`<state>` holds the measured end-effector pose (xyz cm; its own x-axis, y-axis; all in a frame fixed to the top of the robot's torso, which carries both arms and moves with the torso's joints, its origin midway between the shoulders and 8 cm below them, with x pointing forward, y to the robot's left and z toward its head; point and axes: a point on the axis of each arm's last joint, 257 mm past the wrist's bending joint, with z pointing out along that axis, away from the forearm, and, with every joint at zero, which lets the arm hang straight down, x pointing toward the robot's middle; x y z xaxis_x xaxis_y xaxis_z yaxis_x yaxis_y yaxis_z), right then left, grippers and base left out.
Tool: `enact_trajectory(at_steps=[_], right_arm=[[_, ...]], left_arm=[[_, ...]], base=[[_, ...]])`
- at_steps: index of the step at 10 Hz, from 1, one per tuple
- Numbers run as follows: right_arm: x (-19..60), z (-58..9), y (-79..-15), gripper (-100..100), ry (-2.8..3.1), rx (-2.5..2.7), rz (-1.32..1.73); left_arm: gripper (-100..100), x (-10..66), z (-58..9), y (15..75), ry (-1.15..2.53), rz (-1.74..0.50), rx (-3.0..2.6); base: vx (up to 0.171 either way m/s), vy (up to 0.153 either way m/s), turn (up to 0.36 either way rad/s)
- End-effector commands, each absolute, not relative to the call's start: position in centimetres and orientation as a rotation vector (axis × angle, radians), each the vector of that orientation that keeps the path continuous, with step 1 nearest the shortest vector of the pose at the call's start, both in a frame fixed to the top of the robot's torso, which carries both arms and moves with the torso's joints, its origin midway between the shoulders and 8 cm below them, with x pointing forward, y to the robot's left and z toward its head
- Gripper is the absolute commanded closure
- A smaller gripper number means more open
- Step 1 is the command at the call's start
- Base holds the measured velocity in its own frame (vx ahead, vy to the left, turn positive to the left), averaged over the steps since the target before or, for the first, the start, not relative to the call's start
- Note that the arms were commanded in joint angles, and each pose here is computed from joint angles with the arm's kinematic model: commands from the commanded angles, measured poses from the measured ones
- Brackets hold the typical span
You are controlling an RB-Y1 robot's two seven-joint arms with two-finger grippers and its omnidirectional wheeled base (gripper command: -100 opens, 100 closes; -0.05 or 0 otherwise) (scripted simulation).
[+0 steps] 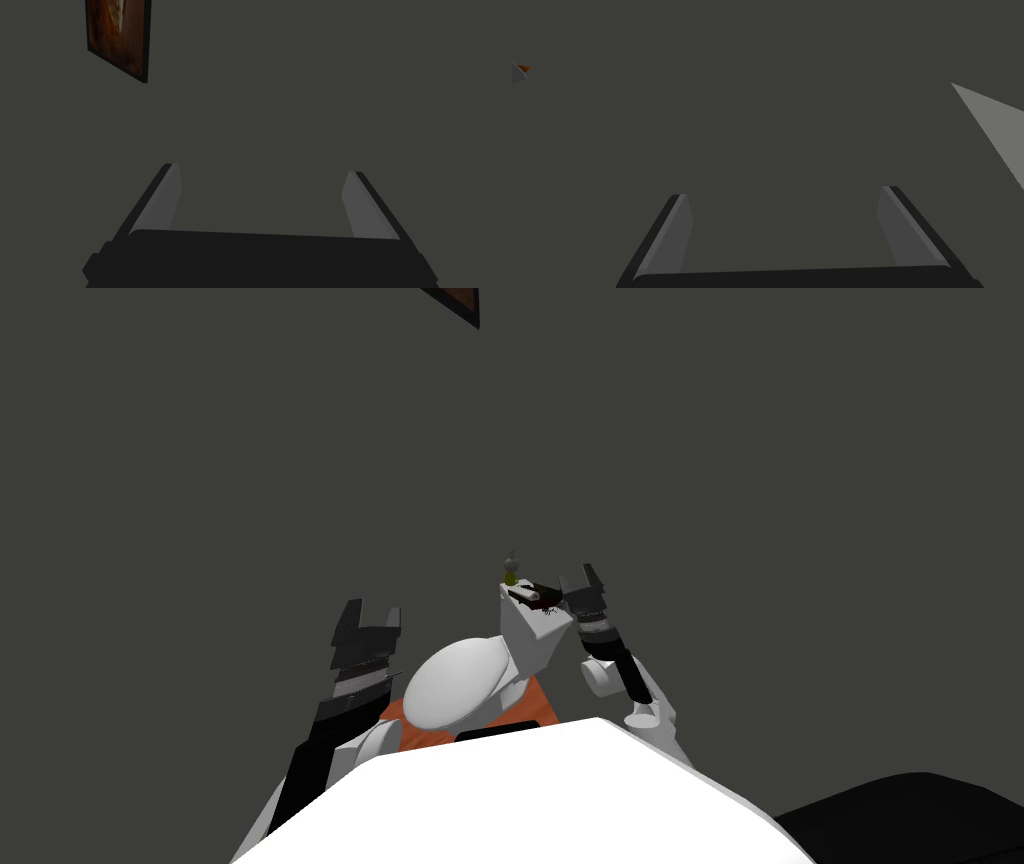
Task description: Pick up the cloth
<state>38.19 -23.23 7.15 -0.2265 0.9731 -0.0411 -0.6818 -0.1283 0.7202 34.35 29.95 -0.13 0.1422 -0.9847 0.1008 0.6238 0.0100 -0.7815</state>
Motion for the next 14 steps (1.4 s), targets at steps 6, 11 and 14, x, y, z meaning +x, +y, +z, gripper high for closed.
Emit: enact_trajectory(at_steps=[6,11,14], right_arm=[[37.8,7.6,-20.0,-100,0.864,0.305,1.509],[37.5,7.5,-17.6,-100,0.933,0.129,1.381],[37.5,7.5,-17.6,-100,0.933,0.129,1.381]], left_arm=[[0,34.3,-0.1,30.0,0.567,-1.366,-0.811],[0,34.3,-0.1,30.0,0.567,-1.366,-0.812],[0,34.3,-0.1,30.0,0.567,-1.366,-0.812]], base=[[0.000,0.000,-0.001],[-0.003,0.004,-0.012],[-0.001,0.002,-0.004]])
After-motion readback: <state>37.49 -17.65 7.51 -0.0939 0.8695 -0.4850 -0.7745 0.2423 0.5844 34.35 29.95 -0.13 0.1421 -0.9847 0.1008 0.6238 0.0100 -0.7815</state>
